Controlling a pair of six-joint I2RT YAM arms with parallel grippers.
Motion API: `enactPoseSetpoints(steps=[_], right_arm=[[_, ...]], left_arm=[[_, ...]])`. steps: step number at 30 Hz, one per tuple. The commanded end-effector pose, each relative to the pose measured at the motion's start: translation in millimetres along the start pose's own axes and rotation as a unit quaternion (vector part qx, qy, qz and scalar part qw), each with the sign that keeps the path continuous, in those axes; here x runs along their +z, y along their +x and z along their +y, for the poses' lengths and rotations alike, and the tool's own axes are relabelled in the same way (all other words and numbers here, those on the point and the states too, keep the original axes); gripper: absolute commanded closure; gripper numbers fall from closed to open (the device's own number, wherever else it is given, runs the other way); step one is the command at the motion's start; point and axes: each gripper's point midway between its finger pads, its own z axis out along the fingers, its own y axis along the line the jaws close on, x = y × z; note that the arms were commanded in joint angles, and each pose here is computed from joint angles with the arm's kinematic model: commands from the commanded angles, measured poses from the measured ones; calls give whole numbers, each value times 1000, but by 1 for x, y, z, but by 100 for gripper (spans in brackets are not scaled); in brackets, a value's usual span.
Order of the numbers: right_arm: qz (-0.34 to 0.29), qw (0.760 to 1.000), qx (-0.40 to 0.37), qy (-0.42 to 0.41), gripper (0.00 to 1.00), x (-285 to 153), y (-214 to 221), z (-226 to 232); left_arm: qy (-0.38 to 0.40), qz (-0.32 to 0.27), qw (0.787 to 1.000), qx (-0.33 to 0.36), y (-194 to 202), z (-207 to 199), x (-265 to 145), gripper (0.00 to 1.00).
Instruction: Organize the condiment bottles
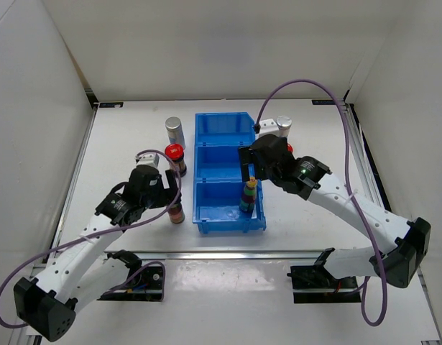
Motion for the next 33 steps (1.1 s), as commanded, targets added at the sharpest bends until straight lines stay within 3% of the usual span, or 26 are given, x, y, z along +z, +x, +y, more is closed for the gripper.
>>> enactPoseSetpoints(steps=[1, 9, 14, 19, 26, 29, 33], right_arm=[[-21, 1000, 11, 1, 0, -4, -19, -3], [-7, 1000, 11, 9, 0, 1, -6, -9], [-6, 1000, 13, 13, 0, 0, -2, -14], [-6, 1000, 17, 18, 0, 0, 0, -19], [-11, 1000, 17, 20, 0, -8, 1, -27], [-22, 999, 29, 31, 0, -12, -4, -38], [-33, 998, 43, 41, 0, -16, -10, -50]], left_arm=[[-26, -26, 999, 15, -5, 7, 9, 0], [-54, -50, 997, 35, -10, 6, 18, 2], [-60, -56, 994, 66, -10, 1, 25, 44], [-58, -61, 993, 80, -17, -5, 23, 71], [-30, -134, 987, 82, -72, -28, -13, 89], [2, -184, 980, 78, -113, -47, -44, 89], [53, -196, 975, 87, -137, -79, -62, 89]])
